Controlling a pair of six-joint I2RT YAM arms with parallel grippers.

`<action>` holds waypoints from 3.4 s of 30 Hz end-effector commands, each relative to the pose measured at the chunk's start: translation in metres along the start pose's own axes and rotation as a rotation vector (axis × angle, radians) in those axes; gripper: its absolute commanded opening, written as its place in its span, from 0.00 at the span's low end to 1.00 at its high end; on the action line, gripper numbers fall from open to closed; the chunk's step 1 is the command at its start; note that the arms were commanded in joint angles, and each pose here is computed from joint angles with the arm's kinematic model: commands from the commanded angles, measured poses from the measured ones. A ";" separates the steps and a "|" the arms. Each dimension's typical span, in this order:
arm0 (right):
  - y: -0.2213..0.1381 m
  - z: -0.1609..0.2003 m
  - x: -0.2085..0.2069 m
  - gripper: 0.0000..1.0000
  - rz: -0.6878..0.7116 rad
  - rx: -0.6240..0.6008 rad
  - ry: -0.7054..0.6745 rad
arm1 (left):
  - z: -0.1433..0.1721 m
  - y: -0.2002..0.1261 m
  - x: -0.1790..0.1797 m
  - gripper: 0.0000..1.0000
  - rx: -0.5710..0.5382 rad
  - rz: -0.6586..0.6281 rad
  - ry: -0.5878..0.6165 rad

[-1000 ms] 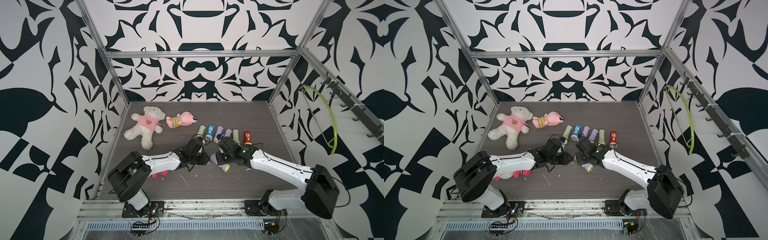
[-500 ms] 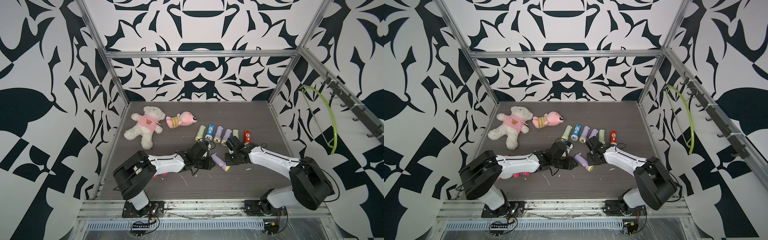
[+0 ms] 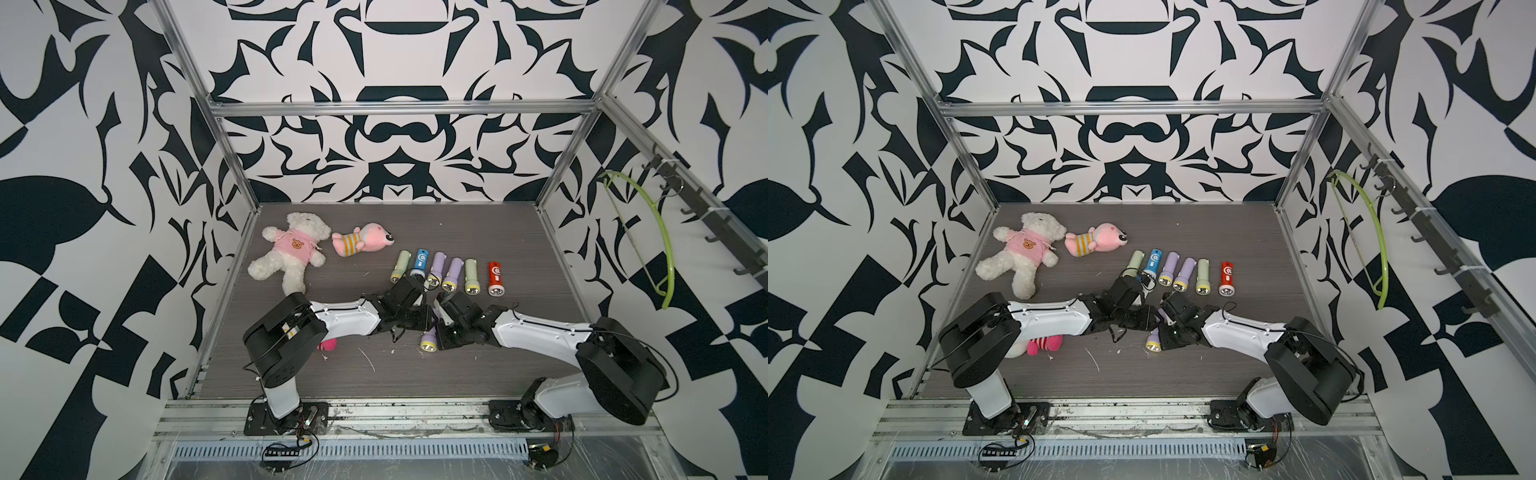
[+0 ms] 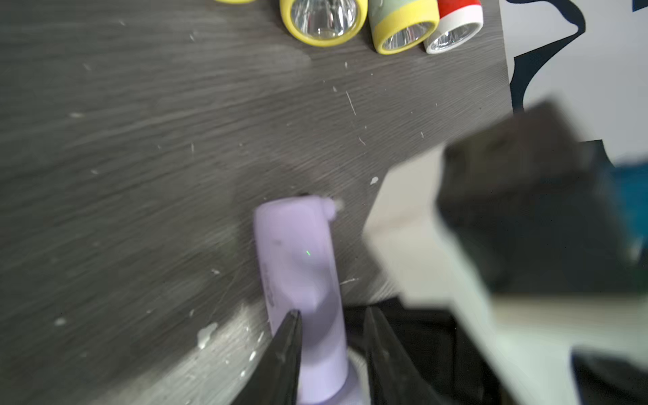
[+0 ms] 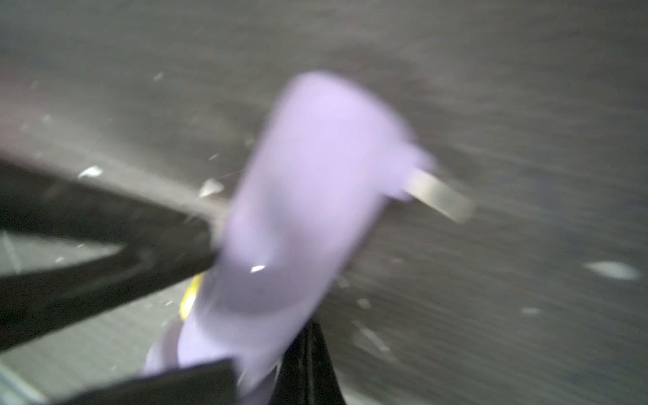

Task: Close the plug at the bottom of the flashlight
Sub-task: Pick up the flashlight from the center of the board, then close the plug of the flashlight.

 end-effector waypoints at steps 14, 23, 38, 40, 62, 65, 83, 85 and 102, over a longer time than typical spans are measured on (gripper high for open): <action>-0.111 -0.030 -0.035 0.33 0.337 -0.296 -0.040 | -0.018 -0.031 -0.006 0.42 0.055 -0.142 0.226; -0.131 -0.026 -0.060 0.52 0.404 -0.369 0.051 | -0.011 -0.013 -0.010 0.41 0.151 -0.195 0.308; -0.117 -0.030 -0.073 0.53 0.352 -0.332 0.136 | 0.000 0.014 0.004 0.43 0.213 -0.308 0.364; -0.114 -0.030 -0.074 0.52 0.354 -0.319 0.141 | 0.000 0.017 0.003 0.43 0.211 -0.316 0.373; -0.116 -0.030 -0.086 0.58 0.369 -0.332 0.204 | 0.014 0.053 0.025 0.45 0.215 -0.613 0.507; -0.114 -0.030 -0.087 0.58 0.371 -0.330 0.207 | 0.015 0.057 0.029 0.45 0.219 -0.626 0.507; -0.129 -0.033 -0.085 0.58 0.347 -0.387 0.204 | -0.008 -0.005 -0.035 0.38 -0.084 -0.334 0.554; -0.132 -0.036 -0.079 0.58 0.309 -0.414 0.176 | -0.011 -0.022 -0.046 0.37 -0.138 -0.268 0.592; -0.196 -0.076 0.024 0.56 -0.279 -0.614 -0.221 | 0.033 -0.184 -0.068 0.43 -0.513 0.224 0.860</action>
Point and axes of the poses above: each gripper's point midway between its finger pads, its own y axis out along the fingers, its own x axis along the line the jaws close on, z = x × y, the point moved 4 cm from there along -y, back along the fingers, and after that the axes turned 7 degrees about -y, right-handed, at the moved point
